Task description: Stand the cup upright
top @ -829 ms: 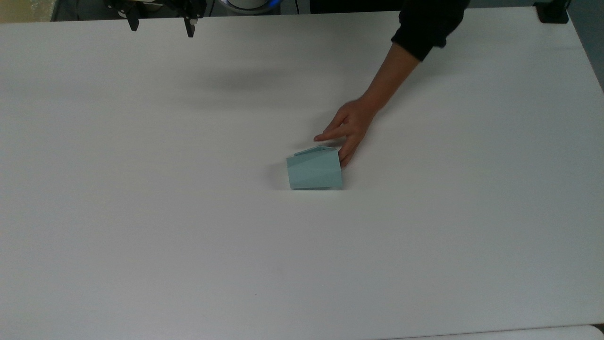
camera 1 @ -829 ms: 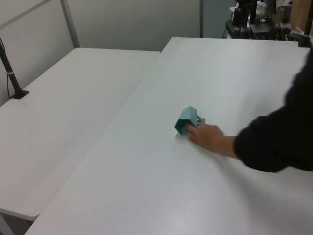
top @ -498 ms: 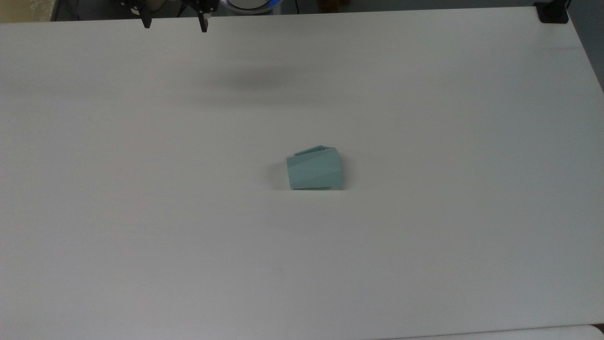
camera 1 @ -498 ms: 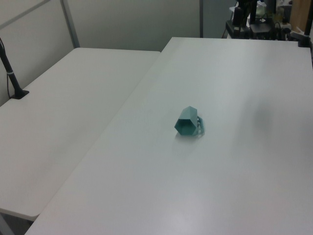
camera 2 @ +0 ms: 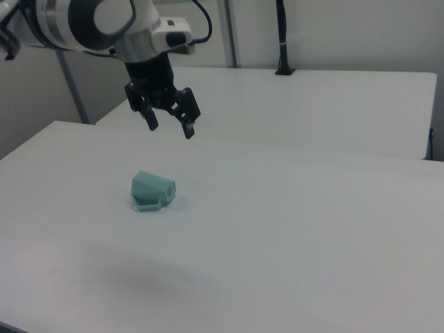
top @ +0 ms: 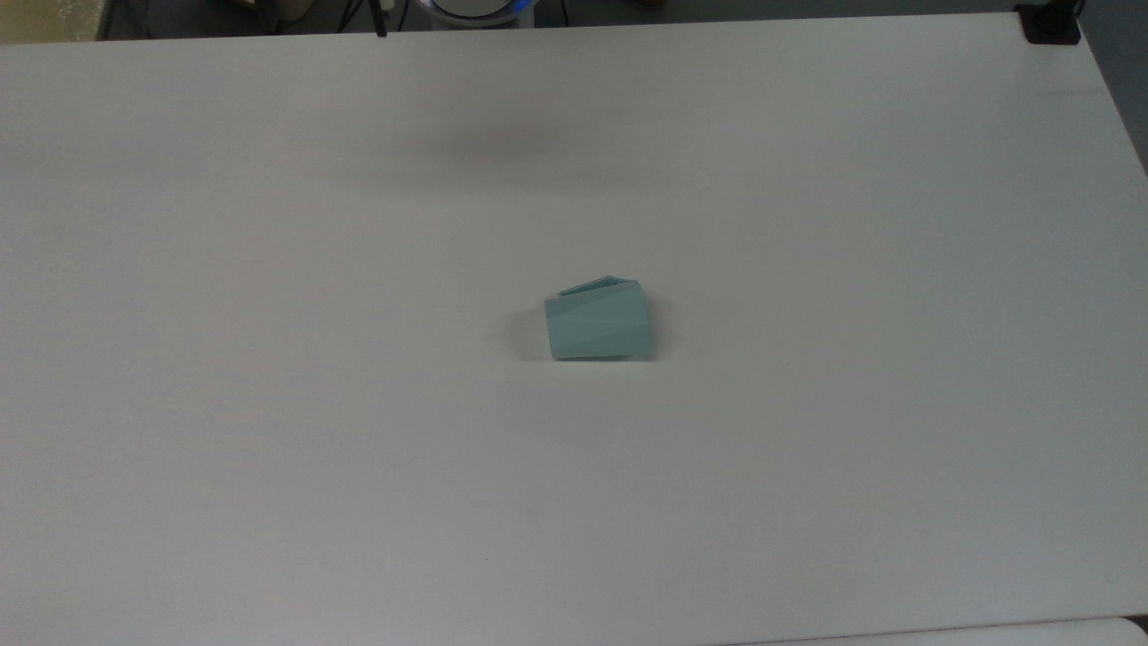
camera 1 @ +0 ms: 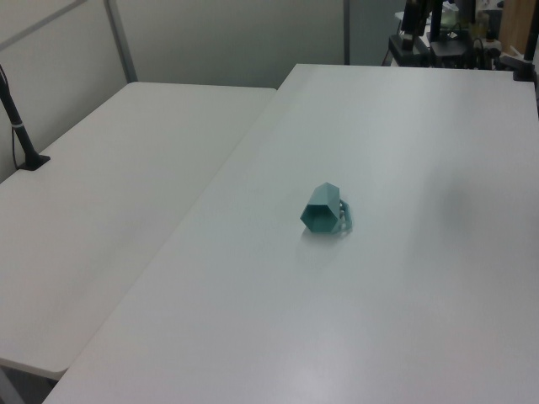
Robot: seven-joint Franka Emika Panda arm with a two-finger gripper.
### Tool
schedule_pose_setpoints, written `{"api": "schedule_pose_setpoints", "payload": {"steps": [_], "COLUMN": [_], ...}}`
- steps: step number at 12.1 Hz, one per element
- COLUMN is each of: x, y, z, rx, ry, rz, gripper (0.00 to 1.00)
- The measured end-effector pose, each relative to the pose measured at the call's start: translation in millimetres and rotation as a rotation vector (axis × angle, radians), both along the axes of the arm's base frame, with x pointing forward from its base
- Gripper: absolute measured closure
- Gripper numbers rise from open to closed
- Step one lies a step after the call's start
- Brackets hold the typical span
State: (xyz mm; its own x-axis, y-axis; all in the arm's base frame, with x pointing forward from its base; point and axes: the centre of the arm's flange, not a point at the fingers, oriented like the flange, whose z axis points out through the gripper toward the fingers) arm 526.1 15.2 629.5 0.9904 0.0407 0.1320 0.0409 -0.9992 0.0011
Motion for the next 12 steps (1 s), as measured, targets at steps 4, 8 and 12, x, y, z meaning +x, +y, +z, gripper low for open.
{"api": "schedule_pose_setpoints", "payload": {"steps": [4, 8, 12], "x": [-2.3, -2.1, 3.1], "y": [-1.0, -1.1, 28.0], "z": [9.4, 8.9, 0.4], "rx": [0.001, 0.002, 0.013], "ry": [-0.002, -0.001, 0.015], "rz": [-0.001, -0.002, -0.036], "gripper": [0.0, 0.0, 0.0]}}
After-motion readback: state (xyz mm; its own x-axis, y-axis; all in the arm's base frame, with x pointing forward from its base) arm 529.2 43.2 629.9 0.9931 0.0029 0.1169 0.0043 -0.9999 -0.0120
